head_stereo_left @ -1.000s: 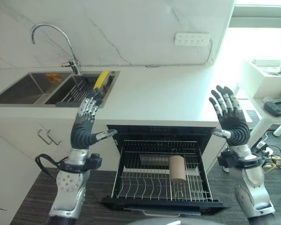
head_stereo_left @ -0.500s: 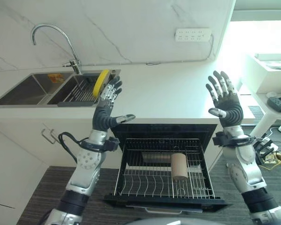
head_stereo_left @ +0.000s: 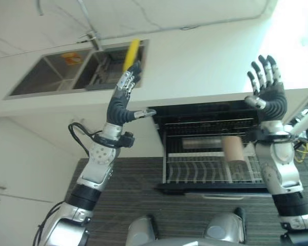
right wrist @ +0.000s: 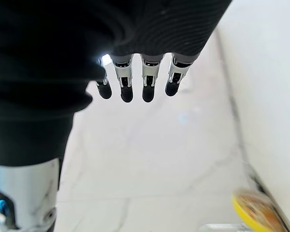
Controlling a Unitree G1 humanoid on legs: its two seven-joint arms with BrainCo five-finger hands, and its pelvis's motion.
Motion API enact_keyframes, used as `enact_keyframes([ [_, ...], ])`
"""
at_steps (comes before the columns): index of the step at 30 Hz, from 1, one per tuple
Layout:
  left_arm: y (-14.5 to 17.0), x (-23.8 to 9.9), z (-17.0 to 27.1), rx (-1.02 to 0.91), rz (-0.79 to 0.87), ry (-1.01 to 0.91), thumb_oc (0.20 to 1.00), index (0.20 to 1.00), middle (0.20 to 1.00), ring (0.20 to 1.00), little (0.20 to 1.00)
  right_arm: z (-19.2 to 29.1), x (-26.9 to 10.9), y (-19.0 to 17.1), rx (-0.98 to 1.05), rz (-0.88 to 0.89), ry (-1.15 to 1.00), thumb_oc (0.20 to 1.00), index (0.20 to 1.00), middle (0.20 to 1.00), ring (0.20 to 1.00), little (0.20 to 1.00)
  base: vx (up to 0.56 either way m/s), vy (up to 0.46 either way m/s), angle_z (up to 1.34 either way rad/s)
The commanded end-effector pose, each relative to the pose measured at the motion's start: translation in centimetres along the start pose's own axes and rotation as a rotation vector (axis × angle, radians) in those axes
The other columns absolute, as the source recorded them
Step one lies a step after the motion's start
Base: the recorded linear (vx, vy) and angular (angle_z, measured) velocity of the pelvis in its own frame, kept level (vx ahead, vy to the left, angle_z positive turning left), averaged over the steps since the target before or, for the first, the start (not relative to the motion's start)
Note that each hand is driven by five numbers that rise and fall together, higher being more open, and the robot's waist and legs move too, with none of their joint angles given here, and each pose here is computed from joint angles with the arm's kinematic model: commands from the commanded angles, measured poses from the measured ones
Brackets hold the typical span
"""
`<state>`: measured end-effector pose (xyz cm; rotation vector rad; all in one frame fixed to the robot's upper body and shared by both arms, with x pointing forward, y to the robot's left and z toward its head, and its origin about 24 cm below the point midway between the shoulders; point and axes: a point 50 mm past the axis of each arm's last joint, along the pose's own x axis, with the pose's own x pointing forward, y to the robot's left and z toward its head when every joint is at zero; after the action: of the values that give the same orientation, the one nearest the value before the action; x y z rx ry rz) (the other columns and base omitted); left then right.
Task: Place the dishes in the dishwasher.
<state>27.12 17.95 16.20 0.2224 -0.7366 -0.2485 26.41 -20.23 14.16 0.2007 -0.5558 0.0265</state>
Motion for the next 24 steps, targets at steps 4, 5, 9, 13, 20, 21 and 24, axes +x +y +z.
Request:
enact_keyframes([
  [4, 1.6, -1.4, 1.6, 0.039, 0.007, -0.045, 1.0, 1.0, 1.0, 1.0, 1.0, 3.5, 1.6, 0.8, -0.041, 0.089, -0.194, 1.0, 1.0, 1.0, 1.0, 1.0, -0.2, 0.465, -0.5],
  [5, 1.3, -1.0, 1.6, 0.042, 0.001, -0.049, 1.0, 1.0, 1.0, 1.0, 1.0, 3.6, 1.6, 0.9, -0.041, 0.087, -0.198, 1.0, 1.0, 1.0, 1.0, 1.0, -0.04, 0.18, 0.31],
  [9, -0.6, 0.3, 1.1, 0.025, -0.034, -0.046, 1.0, 1.0, 1.0, 1.0, 1.0, 3.1, 0.9, 0.7, -0.042, 0.061, -0.19, 1.0, 1.0, 1.0, 1.0, 1.0, 0.07, 0.067, 0.34],
  [13, -1.7, 0.5, 0.6, 0.007, -0.064, -0.027, 1.0, 1.0, 1.0, 1.0, 1.0, 2.8, -0.1, -0.6, -0.034, 0.024, -0.179, 1.0, 1.0, 1.0, 1.0, 1.0, 0.14, -0.12, 0.4],
  [20, -1.0, -0.5, 0.9, -0.01, -0.049, -0.024, 1.0, 1.0, 1.0, 1.0, 1.0, 3.3, 0.4, -0.5, -0.054, 0.039, -0.179, 1.0, 1.0, 1.0, 1.0, 1.0, 0.12, -0.001, 0.25],
  [21, -0.8, -0.8, 1.0, -0.003, -0.044, -0.021, 1.0, 1.0, 1.0, 1.0, 1.0, 3.1, 0.5, -0.2, -0.059, 0.054, -0.177, 1.0, 1.0, 1.0, 1.0, 1.0, 0.16, 0.189, -0.14],
  [24, -0.5, -1.1, 0.6, -0.017, -0.018, -0.012, 1.0, 1.0, 1.0, 1.0, 1.0, 3.2, 1.0, 0.0, -0.07, 0.061, -0.178, 1.0, 1.0, 1.0, 1.0, 1.0, 0.24, 0.303, -0.23],
])
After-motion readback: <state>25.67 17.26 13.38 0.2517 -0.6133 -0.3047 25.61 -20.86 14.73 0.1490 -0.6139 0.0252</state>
